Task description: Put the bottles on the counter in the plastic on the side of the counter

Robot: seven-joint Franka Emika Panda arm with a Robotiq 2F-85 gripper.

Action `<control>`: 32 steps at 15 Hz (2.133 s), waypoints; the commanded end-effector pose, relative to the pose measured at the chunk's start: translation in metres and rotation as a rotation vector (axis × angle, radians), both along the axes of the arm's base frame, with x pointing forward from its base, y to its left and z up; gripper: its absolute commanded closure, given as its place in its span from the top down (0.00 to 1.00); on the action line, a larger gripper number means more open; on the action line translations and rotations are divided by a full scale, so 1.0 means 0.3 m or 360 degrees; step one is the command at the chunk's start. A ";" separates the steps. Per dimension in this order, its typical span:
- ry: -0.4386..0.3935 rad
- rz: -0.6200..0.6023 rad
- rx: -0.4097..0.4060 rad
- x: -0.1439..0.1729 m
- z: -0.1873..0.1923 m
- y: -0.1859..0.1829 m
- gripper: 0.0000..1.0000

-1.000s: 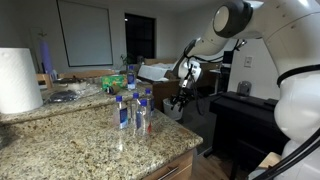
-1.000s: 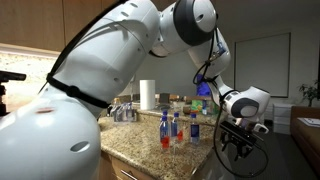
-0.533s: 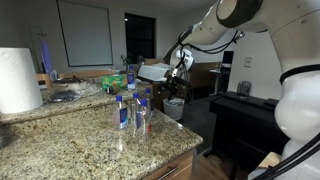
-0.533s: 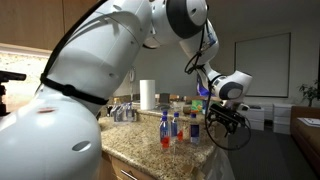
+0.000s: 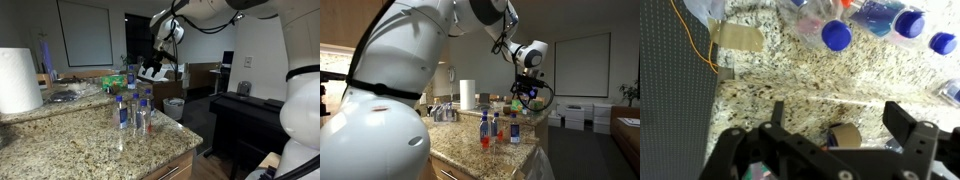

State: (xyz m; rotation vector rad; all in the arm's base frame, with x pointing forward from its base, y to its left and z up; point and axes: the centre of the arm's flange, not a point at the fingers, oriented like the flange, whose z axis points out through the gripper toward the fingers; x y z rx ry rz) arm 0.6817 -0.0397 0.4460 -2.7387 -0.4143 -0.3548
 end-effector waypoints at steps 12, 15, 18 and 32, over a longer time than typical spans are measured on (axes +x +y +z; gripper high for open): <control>0.0149 0.0354 -0.0407 -0.082 -0.197 0.145 1.00; 0.0053 0.0324 -0.0396 -0.086 -0.246 0.165 1.00; -0.0022 0.0321 -0.0396 -0.079 -0.282 0.193 0.73; -0.0022 0.0317 -0.0411 -0.092 -0.283 0.216 0.33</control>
